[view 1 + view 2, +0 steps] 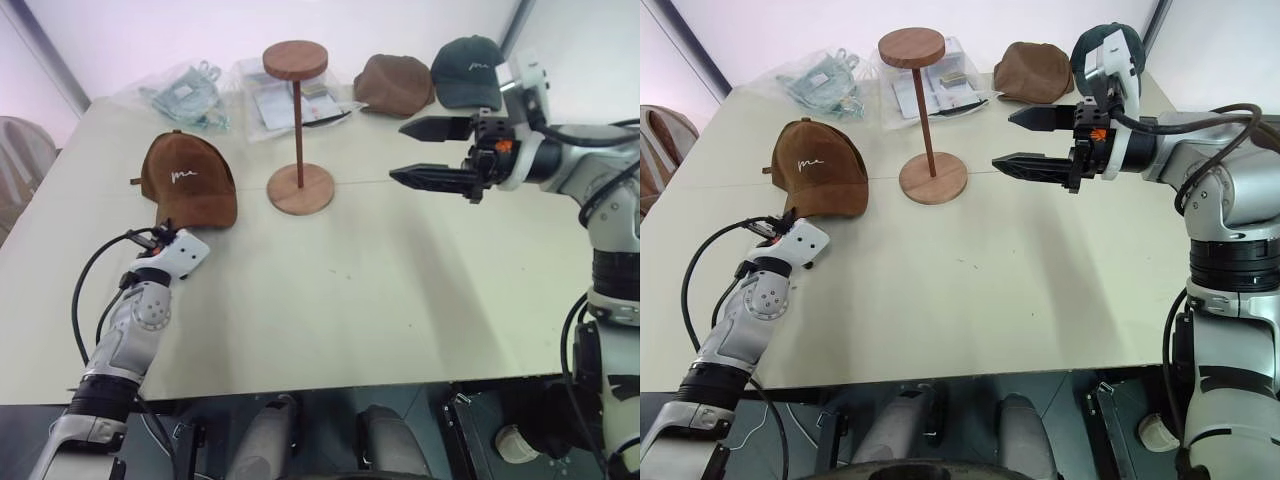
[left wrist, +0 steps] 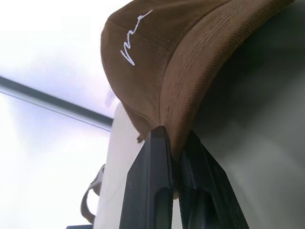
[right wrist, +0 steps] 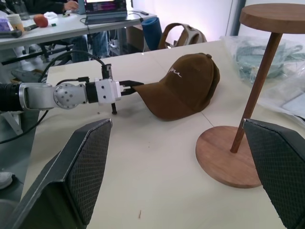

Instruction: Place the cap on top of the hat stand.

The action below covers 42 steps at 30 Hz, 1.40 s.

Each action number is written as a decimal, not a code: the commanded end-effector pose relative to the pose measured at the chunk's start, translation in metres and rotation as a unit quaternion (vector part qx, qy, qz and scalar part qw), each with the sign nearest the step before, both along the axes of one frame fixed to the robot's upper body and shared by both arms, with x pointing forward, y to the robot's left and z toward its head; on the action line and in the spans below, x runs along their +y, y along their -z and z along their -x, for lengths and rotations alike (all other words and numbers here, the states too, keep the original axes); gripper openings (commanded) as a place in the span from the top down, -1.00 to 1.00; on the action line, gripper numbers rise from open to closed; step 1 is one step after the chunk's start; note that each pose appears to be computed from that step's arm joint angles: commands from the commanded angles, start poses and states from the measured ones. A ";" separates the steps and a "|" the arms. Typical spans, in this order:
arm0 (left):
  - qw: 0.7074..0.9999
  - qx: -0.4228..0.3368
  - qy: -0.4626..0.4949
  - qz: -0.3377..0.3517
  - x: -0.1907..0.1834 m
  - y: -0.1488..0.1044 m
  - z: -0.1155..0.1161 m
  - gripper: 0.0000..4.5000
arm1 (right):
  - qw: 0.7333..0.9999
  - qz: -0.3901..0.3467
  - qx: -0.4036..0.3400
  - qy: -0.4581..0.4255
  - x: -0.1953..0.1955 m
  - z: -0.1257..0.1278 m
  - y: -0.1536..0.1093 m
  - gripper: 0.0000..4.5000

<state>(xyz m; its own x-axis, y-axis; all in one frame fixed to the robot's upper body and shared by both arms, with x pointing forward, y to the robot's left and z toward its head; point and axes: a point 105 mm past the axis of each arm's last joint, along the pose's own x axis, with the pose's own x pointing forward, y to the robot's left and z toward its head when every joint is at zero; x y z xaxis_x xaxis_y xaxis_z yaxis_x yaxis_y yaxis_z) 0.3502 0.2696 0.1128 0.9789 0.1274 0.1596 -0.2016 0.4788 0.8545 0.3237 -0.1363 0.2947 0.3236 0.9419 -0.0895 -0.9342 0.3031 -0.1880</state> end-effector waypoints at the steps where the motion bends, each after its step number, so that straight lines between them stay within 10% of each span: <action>1: 0.995 -0.094 -0.020 -0.013 0.005 -0.039 0.009 0.94 | 1.000 -0.004 -0.029 -0.004 -0.002 0.005 -0.014 -1.00; 25: 0.921 -0.381 0.051 0.058 -0.086 -0.190 0.021 0.94 | 0.999 -0.005 -0.036 -0.017 0.003 0.004 -0.020 -1.00; 42: 0.907 -0.394 0.133 0.063 -0.154 -0.197 0.007 0.94 | 0.999 -0.013 -0.039 -0.009 0.003 0.006 -0.016 -1.00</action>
